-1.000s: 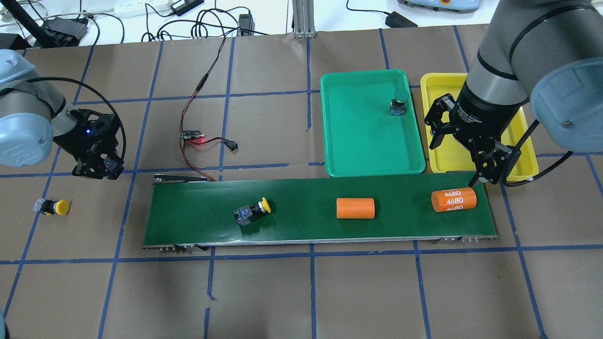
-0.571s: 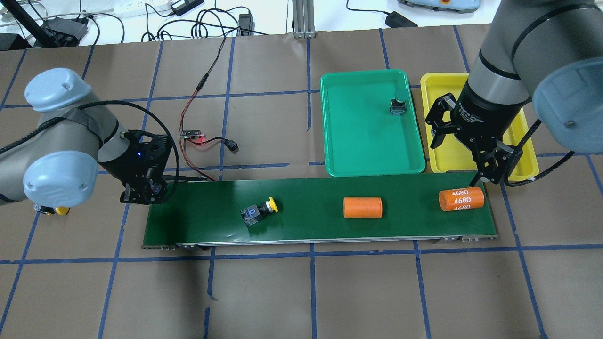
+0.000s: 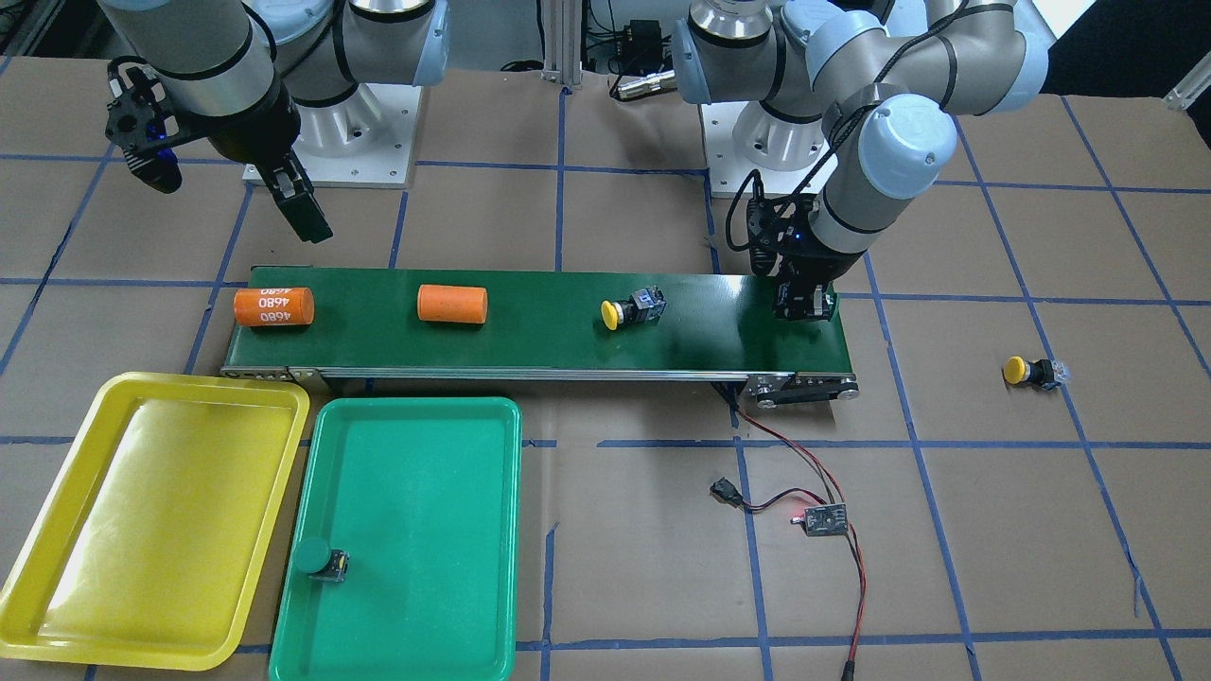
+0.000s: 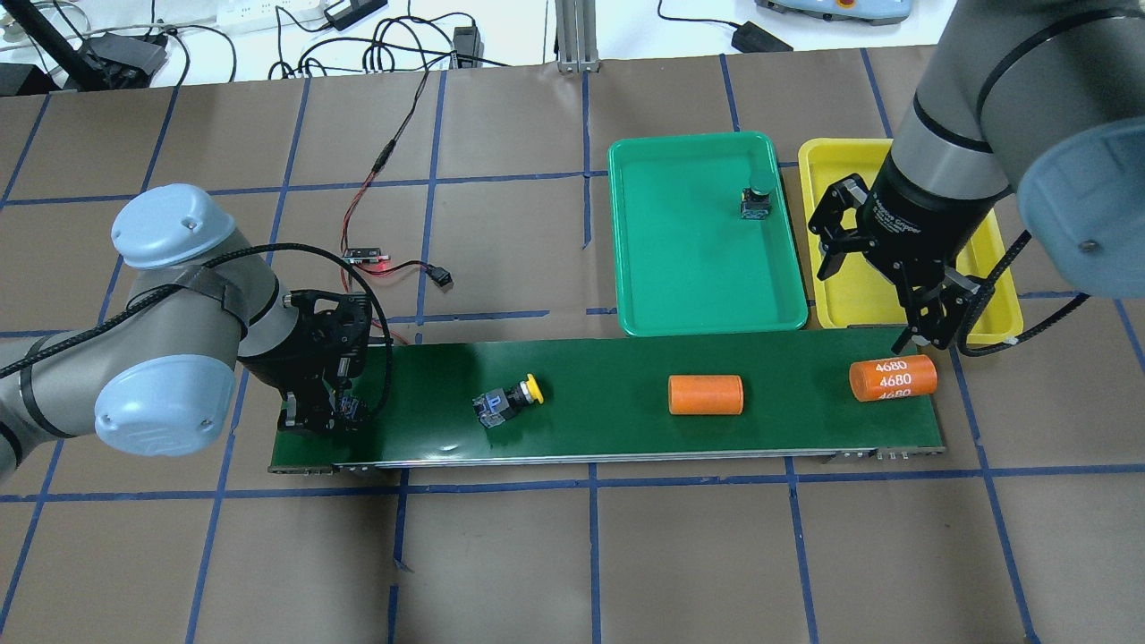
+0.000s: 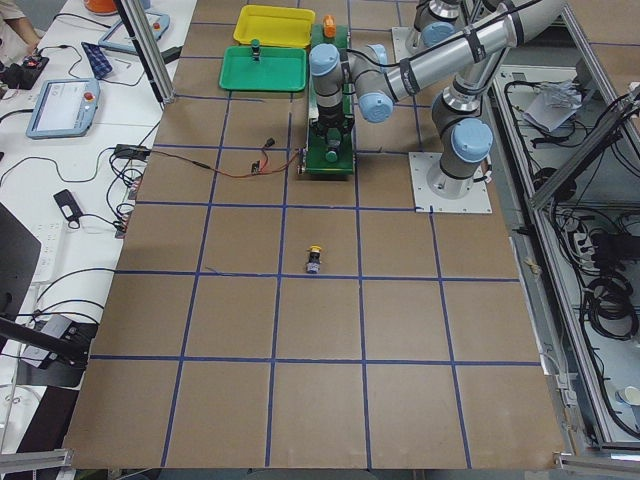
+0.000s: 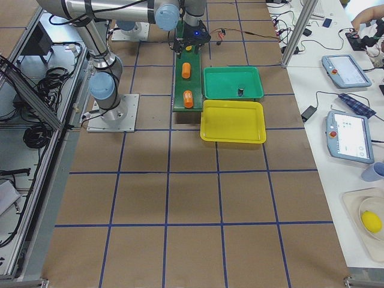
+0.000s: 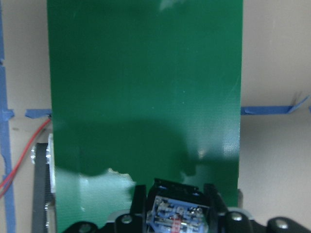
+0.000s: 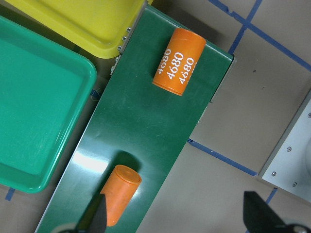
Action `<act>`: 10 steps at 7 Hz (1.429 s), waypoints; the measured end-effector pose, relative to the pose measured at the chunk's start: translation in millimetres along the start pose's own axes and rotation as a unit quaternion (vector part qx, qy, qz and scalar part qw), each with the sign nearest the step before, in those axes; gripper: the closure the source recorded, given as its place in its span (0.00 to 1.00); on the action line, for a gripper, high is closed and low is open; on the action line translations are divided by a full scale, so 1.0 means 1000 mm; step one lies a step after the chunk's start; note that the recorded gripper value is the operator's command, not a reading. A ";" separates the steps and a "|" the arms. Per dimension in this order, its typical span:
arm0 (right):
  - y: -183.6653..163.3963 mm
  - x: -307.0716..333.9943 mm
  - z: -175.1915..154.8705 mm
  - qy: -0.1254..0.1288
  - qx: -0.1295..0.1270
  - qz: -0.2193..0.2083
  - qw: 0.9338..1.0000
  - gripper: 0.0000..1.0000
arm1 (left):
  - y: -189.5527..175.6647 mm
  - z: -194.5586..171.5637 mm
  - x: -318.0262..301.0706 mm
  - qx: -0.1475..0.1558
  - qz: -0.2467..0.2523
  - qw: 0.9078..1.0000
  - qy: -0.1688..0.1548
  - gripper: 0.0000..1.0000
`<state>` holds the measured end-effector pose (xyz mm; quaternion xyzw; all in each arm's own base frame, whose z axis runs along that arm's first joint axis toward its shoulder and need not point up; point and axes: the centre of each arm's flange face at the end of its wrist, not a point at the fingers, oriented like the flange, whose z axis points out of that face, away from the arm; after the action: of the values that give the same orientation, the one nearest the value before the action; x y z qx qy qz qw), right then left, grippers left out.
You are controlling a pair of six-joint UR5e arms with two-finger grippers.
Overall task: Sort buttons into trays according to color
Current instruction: 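Carry the green push button onto the belt and open the left gripper, then move the left gripper back to the pile and grasp a yellow push button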
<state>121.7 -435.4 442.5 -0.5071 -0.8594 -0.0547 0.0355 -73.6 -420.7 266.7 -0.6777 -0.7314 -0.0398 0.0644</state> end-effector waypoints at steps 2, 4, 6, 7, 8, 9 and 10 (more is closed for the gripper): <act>-0.005 -0.005 0.002 -0.012 0.004 0.001 1.000 0.00 | 0.040 -0.009 -0.015 0.002 -0.050 0.999 -0.007 0.19; -0.008 -0.008 -0.001 -0.028 0.015 0.004 0.999 0.00 | 0.126 -0.018 -0.048 0.010 -0.094 0.995 -0.011 0.20; -0.007 -0.012 -0.006 -0.056 0.020 0.005 0.998 0.00 | 0.204 -0.022 -0.087 0.010 -0.064 0.998 -0.015 0.19; -0.006 -0.015 -0.006 -0.066 0.014 0.004 0.998 0.00 | 0.251 -0.018 -0.101 0.013 -0.047 0.999 -0.017 0.14; -0.006 -0.016 -0.003 -0.067 0.010 0.004 0.998 0.00 | 0.297 -0.006 -0.105 0.017 -0.040 0.999 -0.018 0.13; -0.005 -0.016 0.001 -0.067 0.006 0.004 0.998 0.00 | 0.341 0.013 -0.097 0.027 -0.039 0.999 -0.013 0.14; -0.005 -0.016 0.003 -0.066 0.004 0.007 0.998 0.00 | 0.373 0.029 -0.087 0.038 -0.034 0.999 -0.009 0.14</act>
<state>125.1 -450.8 437.4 -0.5157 -0.8564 -0.0173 -0.0189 303.0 -473.3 214.4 -0.6497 -0.7557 -0.0080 0.0825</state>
